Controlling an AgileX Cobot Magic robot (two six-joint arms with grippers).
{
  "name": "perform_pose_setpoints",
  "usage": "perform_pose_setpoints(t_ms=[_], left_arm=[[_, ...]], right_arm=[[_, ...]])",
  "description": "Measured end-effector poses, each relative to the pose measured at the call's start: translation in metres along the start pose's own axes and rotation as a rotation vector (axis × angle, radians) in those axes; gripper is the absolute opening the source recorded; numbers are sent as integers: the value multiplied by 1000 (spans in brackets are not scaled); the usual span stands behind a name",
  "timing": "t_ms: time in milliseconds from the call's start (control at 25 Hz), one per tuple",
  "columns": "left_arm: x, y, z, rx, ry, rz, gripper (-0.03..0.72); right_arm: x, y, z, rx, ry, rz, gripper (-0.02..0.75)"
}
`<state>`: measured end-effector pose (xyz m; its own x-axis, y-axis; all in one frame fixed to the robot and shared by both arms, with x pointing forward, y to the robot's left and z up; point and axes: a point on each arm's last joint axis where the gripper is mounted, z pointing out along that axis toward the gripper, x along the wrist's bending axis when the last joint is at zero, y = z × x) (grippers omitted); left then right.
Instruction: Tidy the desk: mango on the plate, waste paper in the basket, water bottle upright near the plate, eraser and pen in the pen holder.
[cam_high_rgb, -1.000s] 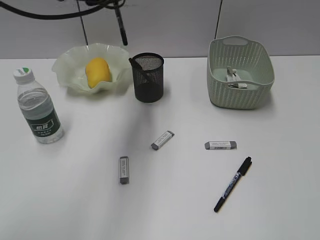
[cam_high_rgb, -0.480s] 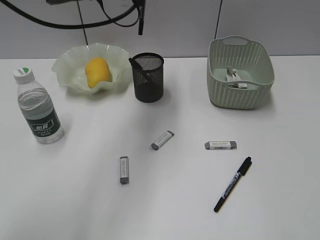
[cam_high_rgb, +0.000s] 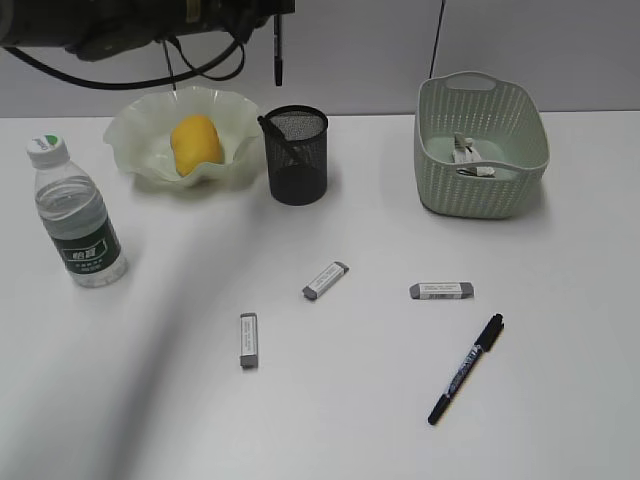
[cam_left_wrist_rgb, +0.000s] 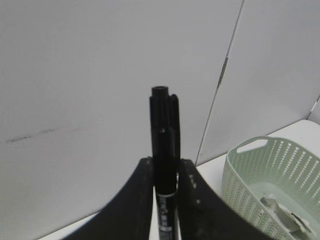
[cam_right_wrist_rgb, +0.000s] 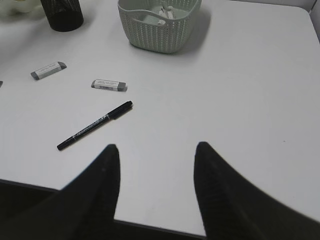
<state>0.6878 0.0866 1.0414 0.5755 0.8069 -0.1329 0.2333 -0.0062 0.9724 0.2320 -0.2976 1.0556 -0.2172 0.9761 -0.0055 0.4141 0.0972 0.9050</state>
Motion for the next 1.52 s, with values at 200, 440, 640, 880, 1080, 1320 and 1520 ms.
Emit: perform_pose_setpoints(t_ms=[200,440,640,880,1080,1320,1520], left_arm=[[-1,-18,10,2,-60,101,105],[1,-36,19,26,-79,108,105],[2,-52,26,42,-100,89,105],[5,-65,31,61,-91,56,105],[8,-75,34,87,-81,50,105],[8,-75,34,89,-79,50,116],[8,-75,34,89,-79,51,253]], right_arm=[[-2,0,0,0,-17,22,391],[-2,0,0,0,-24,27,391],[-2,0,0,1,-24,29,391],[-2,0,0,1,-24,29,391],[-2,0,0,1,-24,29,391],[-2,0,0,1,-24,31,391],[-2,0,0,1,-24,33,391]])
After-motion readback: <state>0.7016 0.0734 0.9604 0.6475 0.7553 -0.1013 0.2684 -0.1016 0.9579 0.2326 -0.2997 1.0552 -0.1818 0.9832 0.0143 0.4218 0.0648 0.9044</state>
